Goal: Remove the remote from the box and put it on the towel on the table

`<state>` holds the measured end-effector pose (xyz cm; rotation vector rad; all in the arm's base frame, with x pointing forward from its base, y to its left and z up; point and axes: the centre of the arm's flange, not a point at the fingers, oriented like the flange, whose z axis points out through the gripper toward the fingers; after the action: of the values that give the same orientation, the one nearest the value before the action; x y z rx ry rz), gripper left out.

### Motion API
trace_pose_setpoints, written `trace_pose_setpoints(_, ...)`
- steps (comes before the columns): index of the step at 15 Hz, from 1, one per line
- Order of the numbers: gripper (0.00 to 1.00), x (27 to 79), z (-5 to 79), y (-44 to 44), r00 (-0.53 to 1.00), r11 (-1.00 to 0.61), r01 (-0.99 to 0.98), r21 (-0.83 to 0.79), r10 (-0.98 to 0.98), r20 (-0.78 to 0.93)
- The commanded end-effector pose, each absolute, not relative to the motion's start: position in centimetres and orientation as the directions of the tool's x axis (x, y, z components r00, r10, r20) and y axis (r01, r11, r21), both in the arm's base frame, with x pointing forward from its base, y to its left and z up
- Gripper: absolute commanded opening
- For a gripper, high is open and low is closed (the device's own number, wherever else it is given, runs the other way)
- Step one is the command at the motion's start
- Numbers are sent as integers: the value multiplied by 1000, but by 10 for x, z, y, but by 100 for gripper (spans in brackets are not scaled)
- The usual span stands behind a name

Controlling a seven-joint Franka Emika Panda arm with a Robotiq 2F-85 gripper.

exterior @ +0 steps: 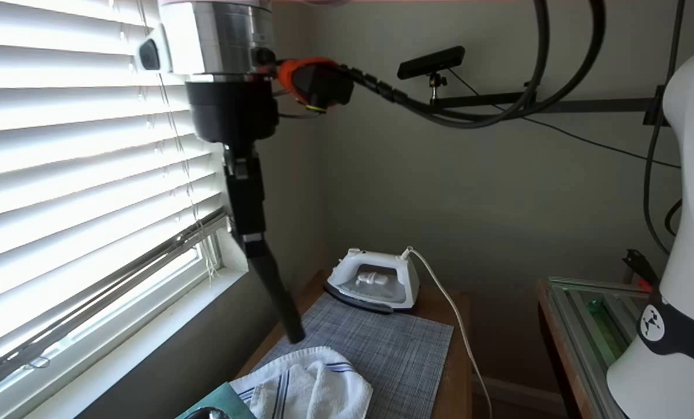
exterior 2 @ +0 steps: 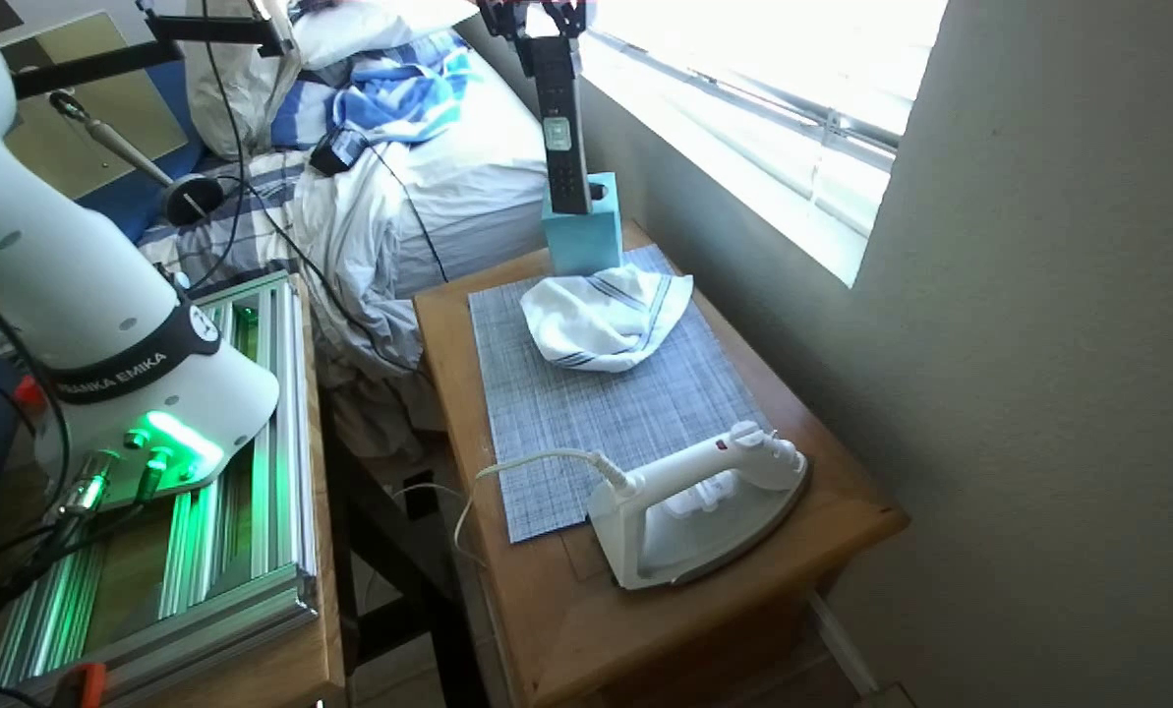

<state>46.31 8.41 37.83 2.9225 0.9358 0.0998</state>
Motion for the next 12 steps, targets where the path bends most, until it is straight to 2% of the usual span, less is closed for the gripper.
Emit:
trace_pose_setpoints(1,32,454,364,55,860,-861,504,66,493,-130)
trace_pose_setpoints(7,32,458,292,47,827,-898,437,-55,426,-366)
trace_pose_setpoints(12,32,468,235,47,791,-921,384,-69,366,-491)
